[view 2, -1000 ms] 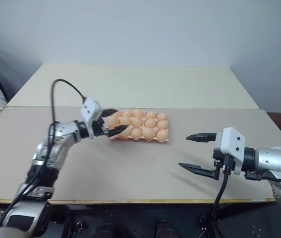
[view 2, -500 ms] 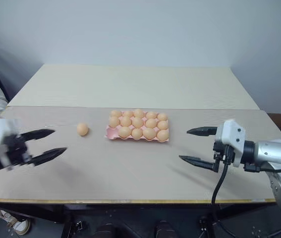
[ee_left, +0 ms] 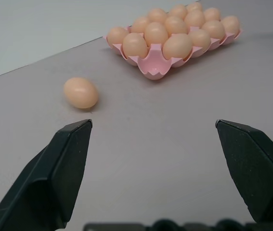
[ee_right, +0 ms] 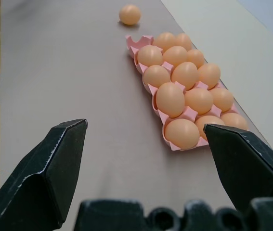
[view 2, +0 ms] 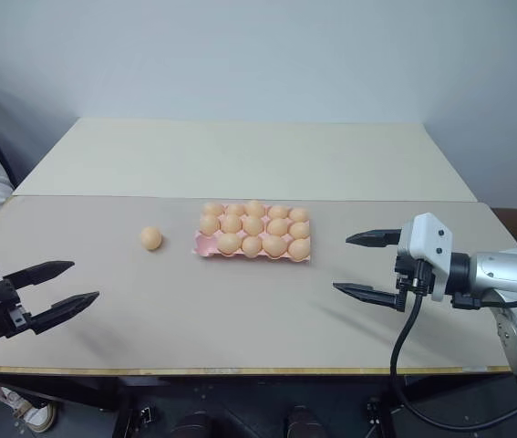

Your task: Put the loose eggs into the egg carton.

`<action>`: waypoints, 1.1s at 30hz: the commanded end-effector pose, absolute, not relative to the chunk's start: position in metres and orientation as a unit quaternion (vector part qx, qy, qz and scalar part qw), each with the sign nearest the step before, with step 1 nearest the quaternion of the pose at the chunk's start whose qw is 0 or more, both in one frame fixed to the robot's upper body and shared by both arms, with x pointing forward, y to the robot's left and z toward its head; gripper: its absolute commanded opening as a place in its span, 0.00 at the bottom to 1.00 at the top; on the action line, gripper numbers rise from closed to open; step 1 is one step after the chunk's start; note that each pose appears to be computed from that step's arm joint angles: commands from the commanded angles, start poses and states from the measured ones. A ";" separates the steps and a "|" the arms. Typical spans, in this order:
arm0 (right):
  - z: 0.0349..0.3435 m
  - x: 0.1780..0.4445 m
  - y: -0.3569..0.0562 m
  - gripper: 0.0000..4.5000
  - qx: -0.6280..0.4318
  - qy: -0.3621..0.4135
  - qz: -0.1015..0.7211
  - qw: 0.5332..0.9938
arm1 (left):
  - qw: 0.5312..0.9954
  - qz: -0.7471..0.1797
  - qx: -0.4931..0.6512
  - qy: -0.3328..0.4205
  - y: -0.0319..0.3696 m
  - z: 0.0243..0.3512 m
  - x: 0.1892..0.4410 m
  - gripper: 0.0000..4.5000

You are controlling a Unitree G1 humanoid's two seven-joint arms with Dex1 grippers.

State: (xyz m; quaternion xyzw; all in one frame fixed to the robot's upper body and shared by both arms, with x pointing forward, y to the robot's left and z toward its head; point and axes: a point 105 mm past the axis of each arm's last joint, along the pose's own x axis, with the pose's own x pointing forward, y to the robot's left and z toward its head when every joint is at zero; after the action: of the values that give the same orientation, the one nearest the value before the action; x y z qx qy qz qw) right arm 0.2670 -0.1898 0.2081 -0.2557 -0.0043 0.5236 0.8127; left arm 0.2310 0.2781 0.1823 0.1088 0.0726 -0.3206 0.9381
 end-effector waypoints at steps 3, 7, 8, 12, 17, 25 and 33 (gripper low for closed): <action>0.218 0.268 -0.187 1.00 -0.271 -0.026 0.521 0.809 | 0.951 -0.271 0.129 0.076 0.280 0.181 0.262 0.99; 0.218 0.269 -0.184 1.00 -0.269 -0.031 0.522 0.808 | 0.969 -0.207 0.114 0.075 0.279 0.175 0.305 0.99; 0.218 0.269 -0.183 1.00 -0.269 -0.032 0.523 0.808 | 0.973 -0.191 0.109 0.071 0.277 0.175 0.316 0.99; 0.219 0.267 -0.181 1.00 -0.269 -0.037 0.523 0.808 | 0.984 -0.136 0.102 0.055 0.269 0.173 0.357 0.99; 0.220 0.265 -0.179 1.00 -0.273 -0.042 0.523 0.806 | 0.987 -0.128 0.079 0.060 0.244 0.158 0.394 0.99; 0.222 0.261 -0.178 1.00 -0.274 -0.047 0.521 0.807 | 0.986 -0.101 0.065 0.116 0.234 0.127 0.418 0.99; 0.221 0.260 -0.179 1.00 -0.274 -0.048 0.515 0.811 | 0.984 -0.119 0.060 0.116 0.231 0.123 0.413 0.66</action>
State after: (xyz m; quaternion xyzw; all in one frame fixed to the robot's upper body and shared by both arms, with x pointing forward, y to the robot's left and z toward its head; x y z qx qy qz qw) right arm 0.2629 -0.1791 0.2065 -0.2588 -0.0180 0.5227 0.8121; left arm 0.4133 0.2320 0.1100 0.0551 0.1410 -0.1101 0.9823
